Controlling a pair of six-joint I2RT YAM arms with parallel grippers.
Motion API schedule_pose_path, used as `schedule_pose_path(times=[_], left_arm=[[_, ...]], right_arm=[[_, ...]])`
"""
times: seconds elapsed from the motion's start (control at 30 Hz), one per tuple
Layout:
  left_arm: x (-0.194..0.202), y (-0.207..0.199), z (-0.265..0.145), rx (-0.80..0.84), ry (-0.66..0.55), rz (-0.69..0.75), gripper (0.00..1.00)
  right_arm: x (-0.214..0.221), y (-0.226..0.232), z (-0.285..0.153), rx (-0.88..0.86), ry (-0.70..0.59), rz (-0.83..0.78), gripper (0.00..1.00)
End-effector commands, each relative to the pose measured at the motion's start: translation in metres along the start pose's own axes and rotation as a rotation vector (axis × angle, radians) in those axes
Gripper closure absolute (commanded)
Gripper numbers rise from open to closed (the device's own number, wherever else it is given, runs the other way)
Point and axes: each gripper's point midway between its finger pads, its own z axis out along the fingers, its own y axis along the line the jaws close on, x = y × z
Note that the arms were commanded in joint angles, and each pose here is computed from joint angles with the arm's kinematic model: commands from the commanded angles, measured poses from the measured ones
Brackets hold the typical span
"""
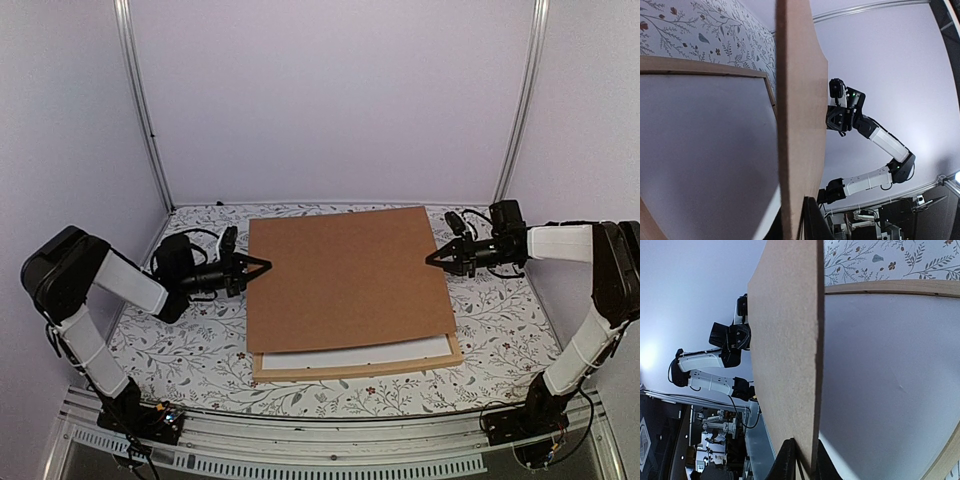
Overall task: Put the photo into the frame
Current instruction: Pass from the left arm to the right, then place the backboard in position.
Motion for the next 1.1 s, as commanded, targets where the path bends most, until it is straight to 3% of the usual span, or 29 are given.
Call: schedule_pose_path(times=[0.0,0.23,0.43,0.77,1.07], left_arm=[[-0.001,0.01,0.0,-0.024,-0.02,0.022,0.86],[-0.001,0.031,-0.005,-0.121,-0.025,0.036,0.58],[-0.008,0.055,-0.015,-0.275,-0.021,0.046,0.4],[-0.038,0.071,-0.038,-0.596,-0.062,0.196,0.35],[-0.037,0.079,-0.038,-0.636,-0.04,0.215,0.35]], right_arm=[[0.005,0.016,-0.003,-0.057,0.007,-0.048,1.0],[0.01,0.016,-0.022,-0.053,-0.036,-0.013,1.0],[0.018,0.011,-0.025,-0.045,-0.039,0.038,1.0],[0.018,-0.016,-0.017,-0.01,-0.015,0.117,1.0],[0.011,-0.036,-0.011,0.031,-0.004,0.149,1.0]])
